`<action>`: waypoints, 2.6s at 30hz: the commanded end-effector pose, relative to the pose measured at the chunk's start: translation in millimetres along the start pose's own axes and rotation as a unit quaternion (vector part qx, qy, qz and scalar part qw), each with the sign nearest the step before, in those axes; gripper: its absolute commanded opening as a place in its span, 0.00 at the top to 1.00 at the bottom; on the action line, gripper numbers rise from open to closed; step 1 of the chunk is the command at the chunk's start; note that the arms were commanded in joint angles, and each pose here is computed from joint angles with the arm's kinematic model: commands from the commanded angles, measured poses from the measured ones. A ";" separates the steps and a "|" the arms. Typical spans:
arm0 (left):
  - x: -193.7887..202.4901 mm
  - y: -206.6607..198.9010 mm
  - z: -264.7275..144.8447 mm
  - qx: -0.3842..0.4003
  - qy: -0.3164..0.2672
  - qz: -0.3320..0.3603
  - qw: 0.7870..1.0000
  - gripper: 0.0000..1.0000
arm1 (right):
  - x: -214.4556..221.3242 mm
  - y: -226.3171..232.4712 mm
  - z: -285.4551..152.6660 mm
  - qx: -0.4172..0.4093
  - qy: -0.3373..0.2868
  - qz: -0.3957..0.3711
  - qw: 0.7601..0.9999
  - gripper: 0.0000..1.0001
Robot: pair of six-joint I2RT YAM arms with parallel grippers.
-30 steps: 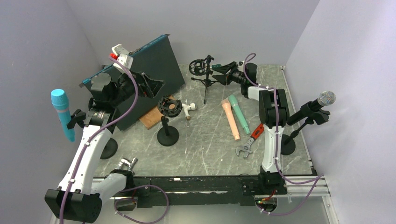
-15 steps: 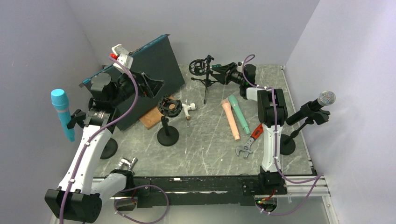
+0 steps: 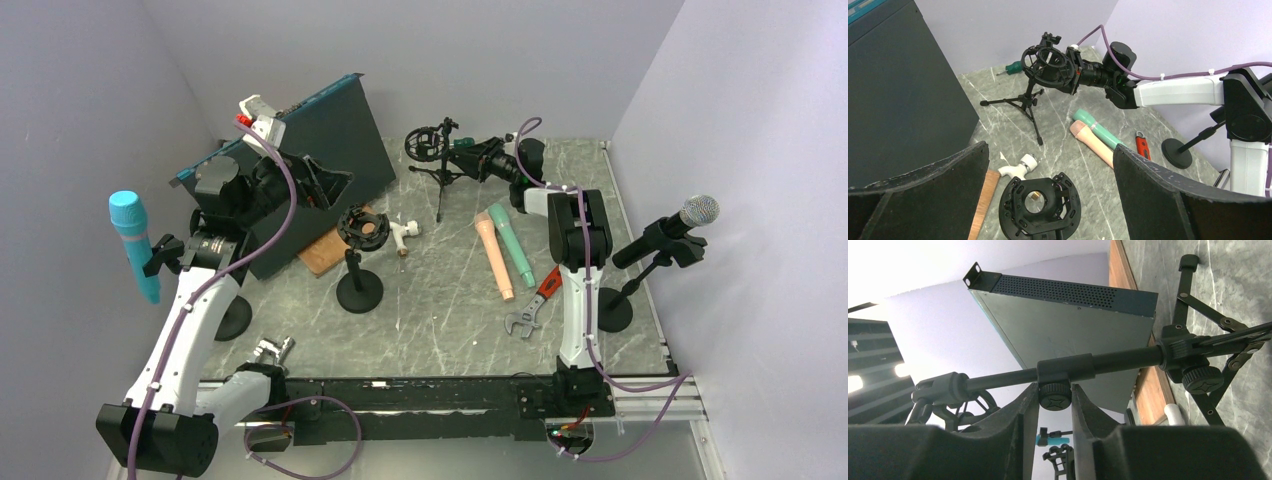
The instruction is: Remove the microphone from the stand
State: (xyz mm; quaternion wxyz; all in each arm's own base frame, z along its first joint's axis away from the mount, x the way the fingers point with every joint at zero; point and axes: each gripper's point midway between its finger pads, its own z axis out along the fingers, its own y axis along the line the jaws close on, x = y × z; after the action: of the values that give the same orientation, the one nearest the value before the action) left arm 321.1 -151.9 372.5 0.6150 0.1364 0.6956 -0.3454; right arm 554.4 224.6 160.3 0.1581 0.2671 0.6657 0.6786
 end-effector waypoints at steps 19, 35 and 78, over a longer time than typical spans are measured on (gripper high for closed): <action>-9.9 -7.3 1.3 0.017 -0.016 0.008 1.000 0.03 | -18.3 -20.9 -2.5 0.107 -0.053 -0.301 0.946 1.00; -4.9 -3.3 5.4 0.016 -0.008 0.004 1.000 0.04 | 5.3 1.4 -5.4 0.073 -0.059 -0.570 0.816 1.00; -6.1 -6.8 3.6 0.024 -0.011 0.001 1.000 0.03 | 17.5 40.6 -8.0 0.025 -0.042 -0.193 0.980 0.37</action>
State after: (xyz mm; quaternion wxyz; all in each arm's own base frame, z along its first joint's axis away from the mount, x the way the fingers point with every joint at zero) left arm 325.2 -156.1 363.6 0.5976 0.1320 0.7048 -0.3588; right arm 540.4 206.7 179.3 0.3806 0.1251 0.7569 0.5164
